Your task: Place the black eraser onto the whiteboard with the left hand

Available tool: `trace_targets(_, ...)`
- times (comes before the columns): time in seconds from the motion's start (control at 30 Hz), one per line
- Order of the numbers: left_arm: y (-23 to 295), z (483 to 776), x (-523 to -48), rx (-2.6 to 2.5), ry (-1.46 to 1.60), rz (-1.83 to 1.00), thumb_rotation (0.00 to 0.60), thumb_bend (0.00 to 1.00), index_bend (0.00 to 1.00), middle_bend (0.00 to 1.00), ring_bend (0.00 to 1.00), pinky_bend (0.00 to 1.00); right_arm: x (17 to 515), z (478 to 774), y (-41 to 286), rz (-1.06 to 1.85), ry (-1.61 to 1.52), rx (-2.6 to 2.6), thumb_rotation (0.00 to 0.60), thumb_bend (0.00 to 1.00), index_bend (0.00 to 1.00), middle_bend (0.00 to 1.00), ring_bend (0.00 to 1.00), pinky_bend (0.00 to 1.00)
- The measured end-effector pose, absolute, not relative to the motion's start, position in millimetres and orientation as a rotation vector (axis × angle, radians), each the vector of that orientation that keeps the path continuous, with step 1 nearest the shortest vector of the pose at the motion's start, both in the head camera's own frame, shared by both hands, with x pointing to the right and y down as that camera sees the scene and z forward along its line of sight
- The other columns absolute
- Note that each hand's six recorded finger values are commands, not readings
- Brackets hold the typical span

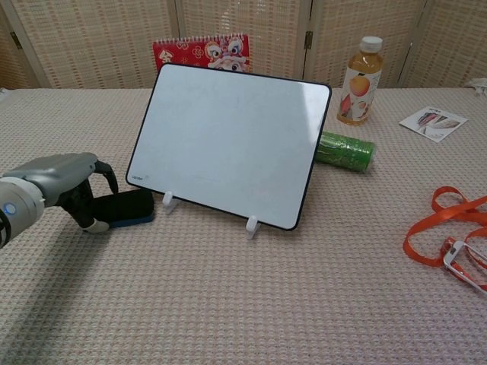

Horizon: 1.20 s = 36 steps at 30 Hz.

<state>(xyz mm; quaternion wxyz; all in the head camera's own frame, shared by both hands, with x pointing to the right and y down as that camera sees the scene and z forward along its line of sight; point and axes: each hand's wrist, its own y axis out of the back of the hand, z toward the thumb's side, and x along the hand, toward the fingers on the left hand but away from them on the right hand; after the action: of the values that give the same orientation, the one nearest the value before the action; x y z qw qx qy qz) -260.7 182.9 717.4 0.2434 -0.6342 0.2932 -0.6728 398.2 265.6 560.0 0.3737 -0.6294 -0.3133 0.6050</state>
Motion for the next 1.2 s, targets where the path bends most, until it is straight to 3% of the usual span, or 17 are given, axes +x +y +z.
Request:
trace_targets(0.17, 180.7, 718.5, -261.7, -1.731, 0.802, -1.844, 0.6, 0.29, 0.4, 1.0, 1.0, 1.0, 398.0, 560.3, 265.6, 1.55, -0.801, -1.612, 0.6, 0.3, 0.0, 0.0, 0.0, 0.0)
trace_targets(0.4, 179.4, 716.0, -261.4, -1.729, 0.828, -1.816, 0.6, 0.35, 0.58, 1.0, 1.0, 1.0, 397.9, 560.4, 265.7, 1.55, -0.8, -1.611, 0.6, 0.3, 0.0, 0.0, 0.0, 0.0)
trace_targets(0.5, 178.8, 712.8, -261.2, -1.732, 0.853, -1.792, 0.6, 0.36, 0.6, 1.0, 1.0, 1.0, 397.9, 560.7, 265.7, 1.551, -0.799, -1.611, 0.6, 0.3, 0.0, 0.0, 0.0, 0.0)
trace_targets(1.2, 174.4, 676.5, -297.5, -1.708, 0.994, -1.704, 0.6, 0.39, 0.62, 1.0, 1.0, 1.0, 396.0, 566.2, 267.3, 1.568, -0.777, -1.61, 0.6, 0.3, 0.0, 0.0, 0.0, 0.0)
